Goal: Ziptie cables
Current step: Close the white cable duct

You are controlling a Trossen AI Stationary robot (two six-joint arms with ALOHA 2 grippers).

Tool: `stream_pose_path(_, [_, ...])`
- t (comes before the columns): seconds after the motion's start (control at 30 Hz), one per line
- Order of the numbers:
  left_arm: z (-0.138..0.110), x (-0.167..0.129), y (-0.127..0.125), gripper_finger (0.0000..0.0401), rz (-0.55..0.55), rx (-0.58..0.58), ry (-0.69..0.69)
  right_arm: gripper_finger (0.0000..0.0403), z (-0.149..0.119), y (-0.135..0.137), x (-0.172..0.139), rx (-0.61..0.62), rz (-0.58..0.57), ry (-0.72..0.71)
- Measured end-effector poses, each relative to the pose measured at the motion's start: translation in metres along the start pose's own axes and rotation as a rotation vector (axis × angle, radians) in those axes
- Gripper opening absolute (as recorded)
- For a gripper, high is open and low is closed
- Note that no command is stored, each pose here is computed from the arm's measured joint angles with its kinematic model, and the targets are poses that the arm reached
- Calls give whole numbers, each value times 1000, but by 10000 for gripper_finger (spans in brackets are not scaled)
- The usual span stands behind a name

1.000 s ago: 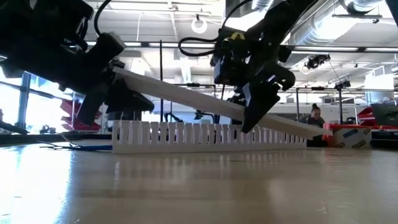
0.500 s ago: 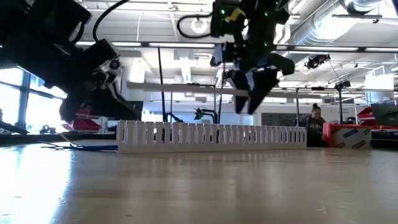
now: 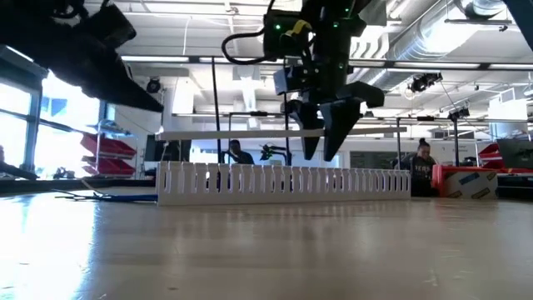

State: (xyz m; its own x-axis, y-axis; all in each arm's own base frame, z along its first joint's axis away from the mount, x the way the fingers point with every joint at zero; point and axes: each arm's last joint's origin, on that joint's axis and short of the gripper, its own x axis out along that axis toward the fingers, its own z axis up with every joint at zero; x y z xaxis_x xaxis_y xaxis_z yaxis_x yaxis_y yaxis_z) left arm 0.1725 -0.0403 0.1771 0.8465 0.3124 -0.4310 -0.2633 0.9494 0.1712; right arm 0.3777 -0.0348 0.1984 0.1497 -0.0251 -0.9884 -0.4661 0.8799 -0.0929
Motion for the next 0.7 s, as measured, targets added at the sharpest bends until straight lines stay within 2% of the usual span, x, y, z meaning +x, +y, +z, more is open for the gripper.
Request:
stream_pose_path(0.1, [5, -4, 0, 0, -137, -16, -21, 196, 3, -4, 1, 1, 3, 16])
stream_pose_path(0.17, [6, -3, -2, 0, -189, -25, -29, 196, 3, -7, 0, -1, 3, 16])
stream_pose_path(0.5, [1, 17, -17, 0, -269, -7, -10, 196, 4, -8, 2, -5, 17, -11])
stream_pose_path(0.7, [-7, 31, -25, 0, -270, 4, 21, 196, 6, -9, 9, -5, 42, -19])
